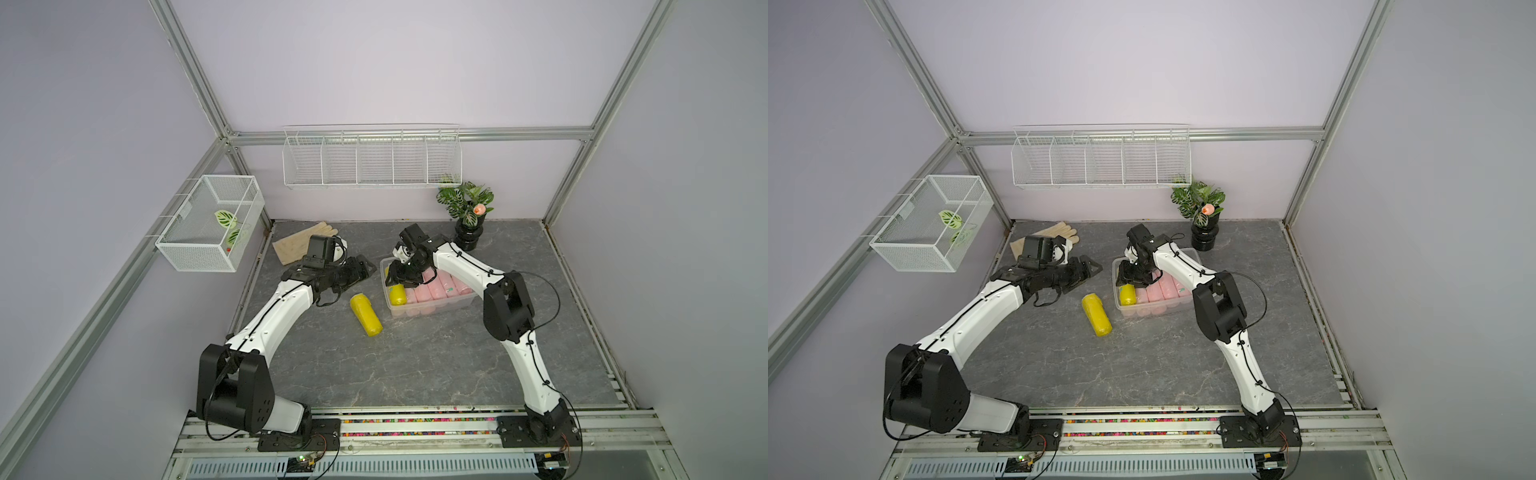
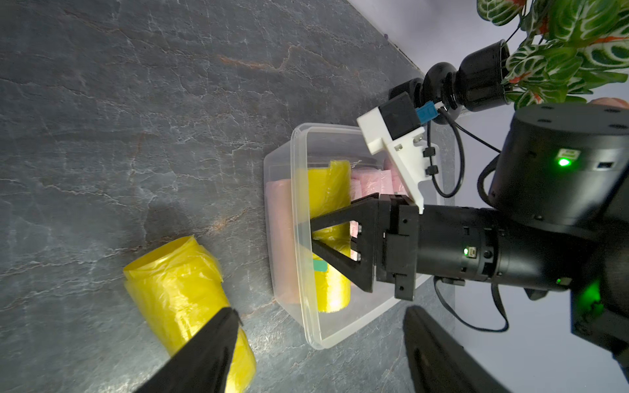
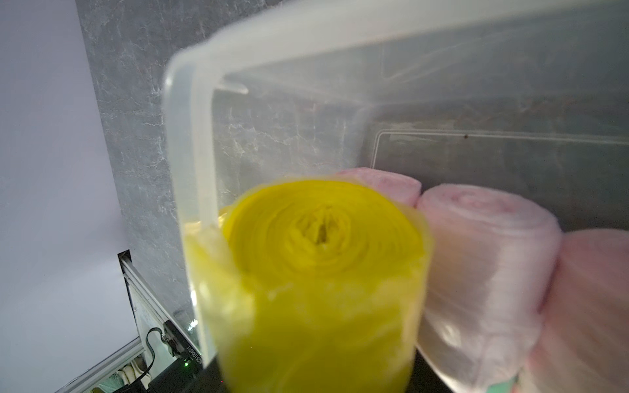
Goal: Put the roll of trash bags into the storage box
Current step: Place the roll of trash bags in the storage box.
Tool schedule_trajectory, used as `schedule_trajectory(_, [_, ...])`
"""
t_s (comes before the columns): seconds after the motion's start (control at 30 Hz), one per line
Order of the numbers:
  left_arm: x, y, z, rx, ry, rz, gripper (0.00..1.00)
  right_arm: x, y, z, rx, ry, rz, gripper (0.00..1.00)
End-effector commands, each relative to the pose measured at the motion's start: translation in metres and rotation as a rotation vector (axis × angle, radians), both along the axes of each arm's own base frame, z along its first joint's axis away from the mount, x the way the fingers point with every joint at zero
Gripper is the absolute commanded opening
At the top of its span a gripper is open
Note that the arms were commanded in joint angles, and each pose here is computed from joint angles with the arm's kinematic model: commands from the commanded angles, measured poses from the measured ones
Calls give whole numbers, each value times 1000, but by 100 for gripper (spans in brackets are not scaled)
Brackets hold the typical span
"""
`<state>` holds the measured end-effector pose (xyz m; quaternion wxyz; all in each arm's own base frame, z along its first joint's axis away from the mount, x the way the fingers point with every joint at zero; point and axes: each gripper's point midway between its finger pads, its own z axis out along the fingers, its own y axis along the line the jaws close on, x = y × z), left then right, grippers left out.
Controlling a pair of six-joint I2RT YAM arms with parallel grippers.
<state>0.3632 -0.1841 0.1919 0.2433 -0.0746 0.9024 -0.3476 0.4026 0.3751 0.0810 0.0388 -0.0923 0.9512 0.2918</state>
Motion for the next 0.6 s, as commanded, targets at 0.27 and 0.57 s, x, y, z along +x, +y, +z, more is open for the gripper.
schedule_trajectory(0.27, [-3,4,4,2,-16,1,81,-12,3,15,26,6,24,71])
schedule_trajectory(0.57, [-4,4,7,3,-22,1,81,-6,-8,38,-19,-53,20,81])
